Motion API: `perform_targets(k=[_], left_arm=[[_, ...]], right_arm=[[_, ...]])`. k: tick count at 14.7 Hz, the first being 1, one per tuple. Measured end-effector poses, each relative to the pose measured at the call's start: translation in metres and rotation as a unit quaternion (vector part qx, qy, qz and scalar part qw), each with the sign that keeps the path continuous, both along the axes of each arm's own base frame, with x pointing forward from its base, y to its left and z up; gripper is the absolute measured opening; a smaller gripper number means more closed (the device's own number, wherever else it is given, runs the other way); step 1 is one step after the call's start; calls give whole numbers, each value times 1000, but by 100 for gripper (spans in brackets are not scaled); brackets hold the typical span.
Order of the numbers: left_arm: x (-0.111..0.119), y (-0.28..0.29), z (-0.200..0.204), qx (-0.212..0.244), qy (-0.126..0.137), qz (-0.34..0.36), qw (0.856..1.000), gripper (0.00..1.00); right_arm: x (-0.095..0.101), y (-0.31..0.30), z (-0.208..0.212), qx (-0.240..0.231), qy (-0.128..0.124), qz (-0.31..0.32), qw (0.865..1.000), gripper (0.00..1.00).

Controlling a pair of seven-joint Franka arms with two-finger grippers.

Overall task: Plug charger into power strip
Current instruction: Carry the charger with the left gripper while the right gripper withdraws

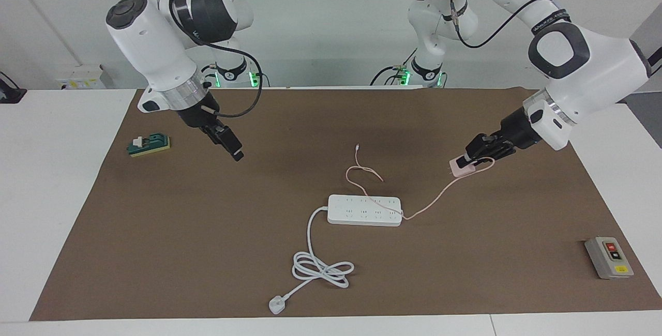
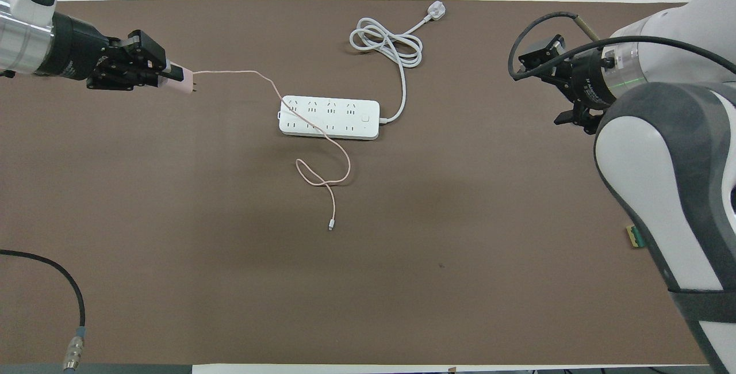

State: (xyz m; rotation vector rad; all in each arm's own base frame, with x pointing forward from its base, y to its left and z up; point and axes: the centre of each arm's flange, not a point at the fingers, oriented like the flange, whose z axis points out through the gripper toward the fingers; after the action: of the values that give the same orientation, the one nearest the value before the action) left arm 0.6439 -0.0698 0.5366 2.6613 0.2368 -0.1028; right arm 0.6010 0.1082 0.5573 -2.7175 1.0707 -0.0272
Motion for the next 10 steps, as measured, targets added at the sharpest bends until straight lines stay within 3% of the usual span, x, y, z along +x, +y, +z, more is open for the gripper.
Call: perform_targets(k=[5, 7, 10], left_arm=[[-15, -28, 6, 122, 78, 71, 987, 31], [-23, -60, 4, 145, 101, 110, 978, 31], [-32, -102, 0, 163, 135, 190, 959, 31]], right_arm=[[-17, 5, 28, -18, -17, 49, 998, 100], [-20, -31, 27, -32, -10, 127, 991, 100], [-36, -96, 38, -49, 15, 168, 984, 100]])
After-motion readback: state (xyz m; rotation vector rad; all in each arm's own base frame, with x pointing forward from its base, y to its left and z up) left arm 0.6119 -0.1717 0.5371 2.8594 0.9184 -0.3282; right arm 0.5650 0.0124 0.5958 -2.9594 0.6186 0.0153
